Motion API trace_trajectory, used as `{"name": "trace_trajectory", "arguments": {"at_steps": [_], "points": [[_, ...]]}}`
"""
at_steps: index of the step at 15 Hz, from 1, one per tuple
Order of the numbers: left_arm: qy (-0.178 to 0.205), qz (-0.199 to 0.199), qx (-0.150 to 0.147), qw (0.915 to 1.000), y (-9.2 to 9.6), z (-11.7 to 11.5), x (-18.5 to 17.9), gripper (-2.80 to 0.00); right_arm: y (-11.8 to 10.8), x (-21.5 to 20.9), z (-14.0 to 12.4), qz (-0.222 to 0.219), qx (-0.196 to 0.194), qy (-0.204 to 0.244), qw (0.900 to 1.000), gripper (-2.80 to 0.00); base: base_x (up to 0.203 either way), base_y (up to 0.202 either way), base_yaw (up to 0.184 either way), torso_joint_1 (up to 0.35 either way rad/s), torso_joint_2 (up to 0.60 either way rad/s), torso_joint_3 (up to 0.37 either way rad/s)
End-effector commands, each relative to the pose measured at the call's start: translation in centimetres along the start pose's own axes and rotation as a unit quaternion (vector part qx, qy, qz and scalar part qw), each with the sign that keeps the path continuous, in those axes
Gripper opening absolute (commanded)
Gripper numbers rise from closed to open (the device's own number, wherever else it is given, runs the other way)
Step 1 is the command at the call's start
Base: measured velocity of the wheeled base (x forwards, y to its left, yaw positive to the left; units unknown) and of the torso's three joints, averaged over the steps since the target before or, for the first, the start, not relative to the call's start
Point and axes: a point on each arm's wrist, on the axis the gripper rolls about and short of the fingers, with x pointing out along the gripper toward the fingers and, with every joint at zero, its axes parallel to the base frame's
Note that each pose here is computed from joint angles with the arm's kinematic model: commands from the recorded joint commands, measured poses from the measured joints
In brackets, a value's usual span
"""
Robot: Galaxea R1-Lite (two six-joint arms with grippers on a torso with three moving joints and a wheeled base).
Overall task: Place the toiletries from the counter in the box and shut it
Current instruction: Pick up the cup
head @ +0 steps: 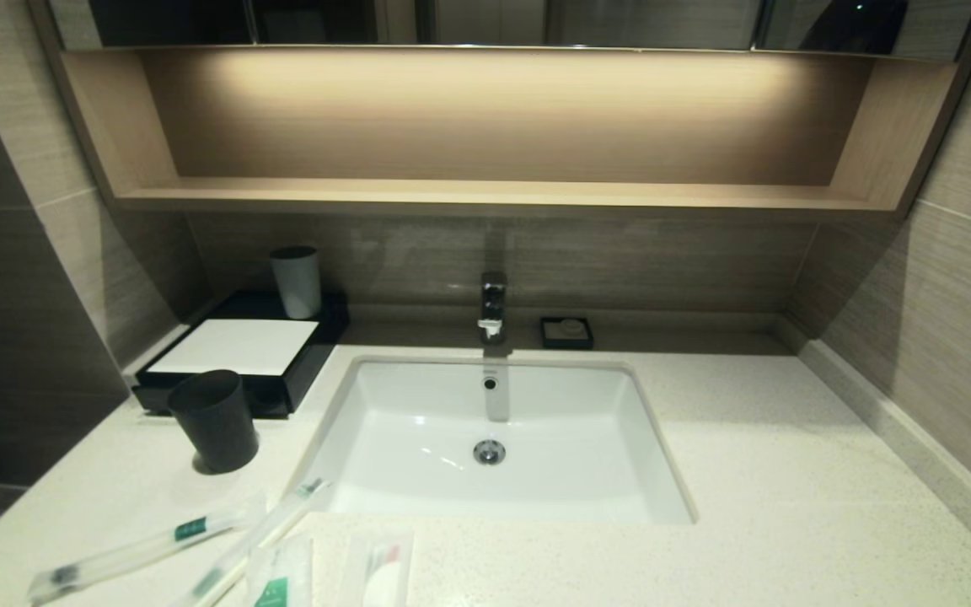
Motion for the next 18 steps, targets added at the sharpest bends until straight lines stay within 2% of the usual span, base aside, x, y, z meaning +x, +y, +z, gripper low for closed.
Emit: {"name": "trace_trajectory", "arguments": {"at_steps": [1, 3, 5, 9, 10, 12, 13, 15, 18], "points": [[0.0, -0.001, -0.002, 1.0, 0.0, 0.0, 0.0, -2.8, 0.0, 0.0, 0.0, -0.001, 0.0, 0.0, 1.0, -2.8, 0.0, 0.0, 0.0, 0.0, 0.0, 0.0], [-0.016, 0.002, -0.003, 0.9999, 0.0, 1.0, -0.3, -2.8, 0.0, 0.0, 0.0, -0.001, 0.0, 0.0, 1.0, -2.8, 0.0, 0.0, 0.0, 0.0, 0.0, 0.0], [-0.037, 0.015, -0.003, 0.9992, 0.1, 3.4, -1.4, -2.8, 0.0, 0.0, 0.0, 0.0, 0.0, 0.0, 1.0, -2.8, 0.0, 0.0, 0.0, 0.0, 0.0, 0.0], [-0.023, 0.025, 0.002, 0.9994, 0.1, 7.9, -5.2, -2.8, 0.0, 0.0, 0.0, 0.0, 0.0, 0.0, 1.0, -2.8, 0.0, 0.0, 0.0, 0.0, 0.0, 0.0], [-0.011, 0.027, 0.009, 0.9995, 0.1, 8.8, -5.0, -2.8, 0.0, 0.0, 0.0, 0.0, 0.0, 0.0, 1.0, -2.8, 0.0, 0.0, 0.0, 0.0, 0.0, 0.0], [0.032, 0.042, 0.008, 0.9985, 0.1, 11.1, -2.0, -2.8, 0.0, 0.0, 0.0, 0.0, 0.0, 0.0, 1.0, -2.8, 0.0, 0.0, 0.0, 0.0, 0.0, 0.0], [0.047, 0.066, 0.004, 0.9967, 0.2, 12.5, 0.5, -2.8, 0.0, 0.0, 0.0, 0.0, 0.0, 0.0, 1.0, -2.8, 0.0, 0.0, 0.0, 0.0, 0.0, 0.0], [0.049, 0.106, 0.001, 0.9931, 0.3, 14.3, 5.3, -2.8, 0.0, 0.0, 0.0, 0.0, 0.0, 0.0, 1.0, -2.8, 0.0, 0.0, 0.0, 0.0, 0.0, 0.0], [0.047, 0.137, -0.008, 0.9895, 0.4, 13.8, 11.4, -2.8, 0.0, 0.0, 0.0, 0.0, 0.0, 0.0, 1.0, -2.8, 0.0, 0.0, 0.0, 0.0, 0.0, 0.0]]}}
